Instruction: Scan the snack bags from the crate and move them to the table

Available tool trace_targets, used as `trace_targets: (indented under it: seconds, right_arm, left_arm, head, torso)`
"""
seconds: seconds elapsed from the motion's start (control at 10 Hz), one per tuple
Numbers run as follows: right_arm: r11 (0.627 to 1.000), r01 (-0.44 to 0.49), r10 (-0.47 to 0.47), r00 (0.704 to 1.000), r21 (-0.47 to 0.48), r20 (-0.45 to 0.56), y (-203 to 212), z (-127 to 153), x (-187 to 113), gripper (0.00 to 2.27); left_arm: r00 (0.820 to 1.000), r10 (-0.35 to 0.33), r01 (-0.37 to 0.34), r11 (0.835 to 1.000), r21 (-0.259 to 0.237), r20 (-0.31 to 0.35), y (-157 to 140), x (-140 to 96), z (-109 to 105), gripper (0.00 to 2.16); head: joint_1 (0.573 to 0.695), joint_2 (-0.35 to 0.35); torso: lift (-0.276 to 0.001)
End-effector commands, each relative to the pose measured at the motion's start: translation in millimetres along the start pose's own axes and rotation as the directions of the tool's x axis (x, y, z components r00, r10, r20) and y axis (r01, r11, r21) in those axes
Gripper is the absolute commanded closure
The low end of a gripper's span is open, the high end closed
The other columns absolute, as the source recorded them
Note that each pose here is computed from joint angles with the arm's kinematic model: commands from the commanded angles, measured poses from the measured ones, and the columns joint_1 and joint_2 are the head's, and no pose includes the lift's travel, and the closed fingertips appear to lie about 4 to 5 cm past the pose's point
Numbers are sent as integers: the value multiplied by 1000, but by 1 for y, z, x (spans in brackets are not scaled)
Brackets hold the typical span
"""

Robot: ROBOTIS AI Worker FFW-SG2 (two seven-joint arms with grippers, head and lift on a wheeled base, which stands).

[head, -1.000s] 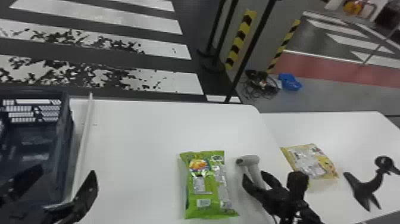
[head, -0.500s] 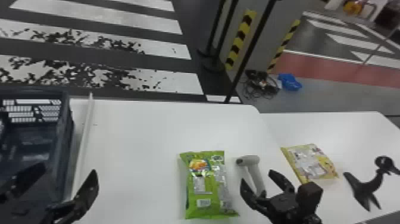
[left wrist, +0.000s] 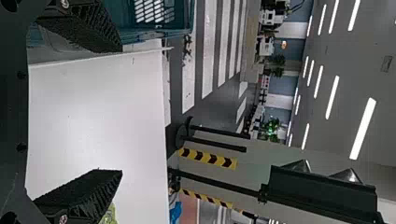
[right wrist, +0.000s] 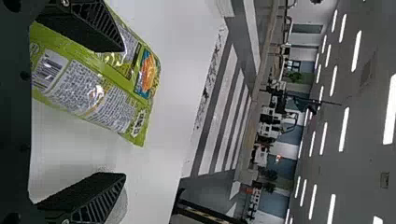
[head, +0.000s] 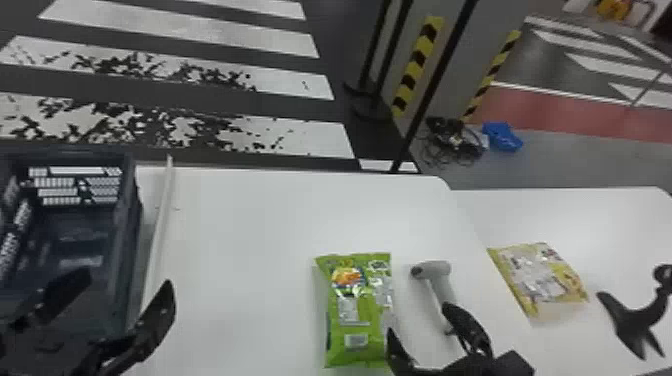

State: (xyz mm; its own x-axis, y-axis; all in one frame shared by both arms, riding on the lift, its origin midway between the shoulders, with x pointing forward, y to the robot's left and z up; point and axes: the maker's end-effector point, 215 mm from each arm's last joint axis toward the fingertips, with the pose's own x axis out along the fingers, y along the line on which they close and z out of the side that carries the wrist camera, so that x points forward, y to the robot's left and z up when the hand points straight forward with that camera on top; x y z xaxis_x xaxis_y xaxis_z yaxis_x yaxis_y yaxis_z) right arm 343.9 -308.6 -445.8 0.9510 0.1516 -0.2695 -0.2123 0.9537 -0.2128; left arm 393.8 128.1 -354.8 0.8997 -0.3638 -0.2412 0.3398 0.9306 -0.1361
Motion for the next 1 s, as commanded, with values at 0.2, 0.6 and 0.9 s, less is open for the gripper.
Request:
trace_targets:
  seconds: [0.2, 0.6, 0.9]
  right_arm:
    - [972, -41, 42, 999, -231, -1, 79, -2, -10, 83]
    - [942, -72, 71, 997, -327, -14, 116, -12, -16, 113]
    - [954, -79, 81, 997, -291, -6, 125, -8, -10, 113]
  left_arm:
    - [1000, 3, -3, 1000, -6, -7, 12, -3, -2, 66]
    - [1000, 6, -7, 1000, -15, -18, 21, -8, -8, 66]
    - [1000, 10, -10, 1000, -17, -18, 22, -8, -9, 66]
  head:
    - [695, -229]
    - [695, -129]
    - [695, -78]
  torso:
    - [-95]
    - [-95]
    - [-95]
